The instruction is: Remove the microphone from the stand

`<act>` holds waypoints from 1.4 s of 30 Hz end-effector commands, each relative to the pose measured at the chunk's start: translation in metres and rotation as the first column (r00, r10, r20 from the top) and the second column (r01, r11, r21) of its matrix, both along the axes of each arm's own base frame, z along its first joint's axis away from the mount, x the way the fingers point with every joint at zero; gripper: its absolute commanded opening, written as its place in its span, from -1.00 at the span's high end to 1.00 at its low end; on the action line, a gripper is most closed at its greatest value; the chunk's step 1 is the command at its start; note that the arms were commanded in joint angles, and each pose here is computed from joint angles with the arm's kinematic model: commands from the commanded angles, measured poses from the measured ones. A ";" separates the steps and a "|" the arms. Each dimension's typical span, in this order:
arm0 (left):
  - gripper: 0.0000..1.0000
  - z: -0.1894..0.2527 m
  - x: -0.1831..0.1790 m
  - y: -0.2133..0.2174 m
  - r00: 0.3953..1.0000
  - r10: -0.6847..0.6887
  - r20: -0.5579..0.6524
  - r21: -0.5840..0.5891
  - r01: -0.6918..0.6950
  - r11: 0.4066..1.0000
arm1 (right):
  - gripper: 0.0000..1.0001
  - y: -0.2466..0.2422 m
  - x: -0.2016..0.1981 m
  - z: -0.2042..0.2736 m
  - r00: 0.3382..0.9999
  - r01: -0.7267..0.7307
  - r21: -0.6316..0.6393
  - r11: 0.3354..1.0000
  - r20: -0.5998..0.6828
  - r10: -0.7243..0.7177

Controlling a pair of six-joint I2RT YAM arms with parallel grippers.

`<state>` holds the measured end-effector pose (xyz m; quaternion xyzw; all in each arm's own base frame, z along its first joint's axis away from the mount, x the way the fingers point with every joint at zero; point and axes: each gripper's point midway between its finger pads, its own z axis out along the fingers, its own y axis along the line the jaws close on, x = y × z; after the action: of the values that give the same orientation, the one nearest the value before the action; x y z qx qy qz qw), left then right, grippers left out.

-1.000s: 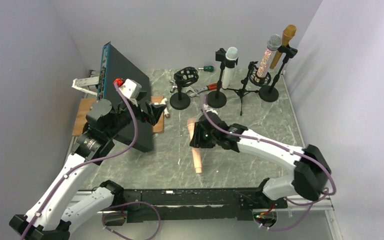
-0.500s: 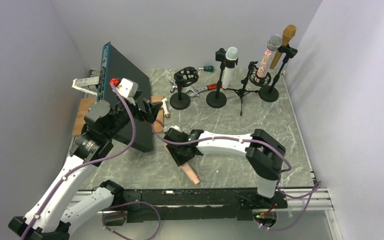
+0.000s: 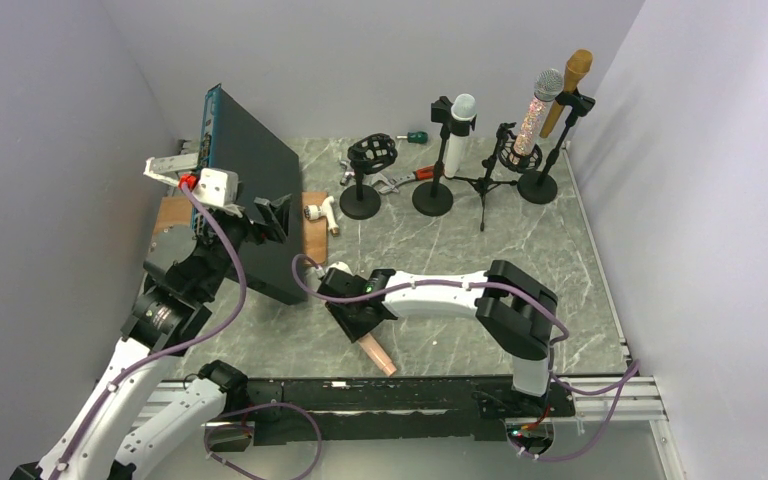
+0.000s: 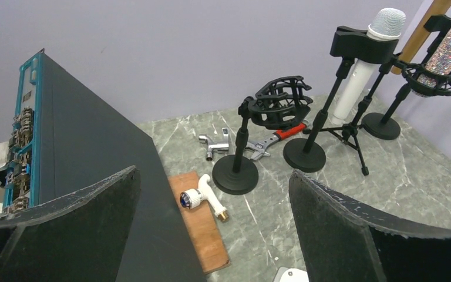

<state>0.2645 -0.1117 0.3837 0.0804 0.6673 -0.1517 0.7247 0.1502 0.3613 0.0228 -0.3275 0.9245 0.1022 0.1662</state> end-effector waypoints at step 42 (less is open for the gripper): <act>-0.82 -0.026 0.040 -0.105 0.860 -0.457 -0.228 -0.078 0.452 0.889 | -1.00 -0.126 0.036 0.145 0.790 0.362 0.526 0.769 0.265 -0.553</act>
<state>0.3021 -0.1923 0.3160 0.1895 0.7409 -0.2451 0.5958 0.1807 0.2494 0.1506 -0.1010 0.8854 0.1849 0.4143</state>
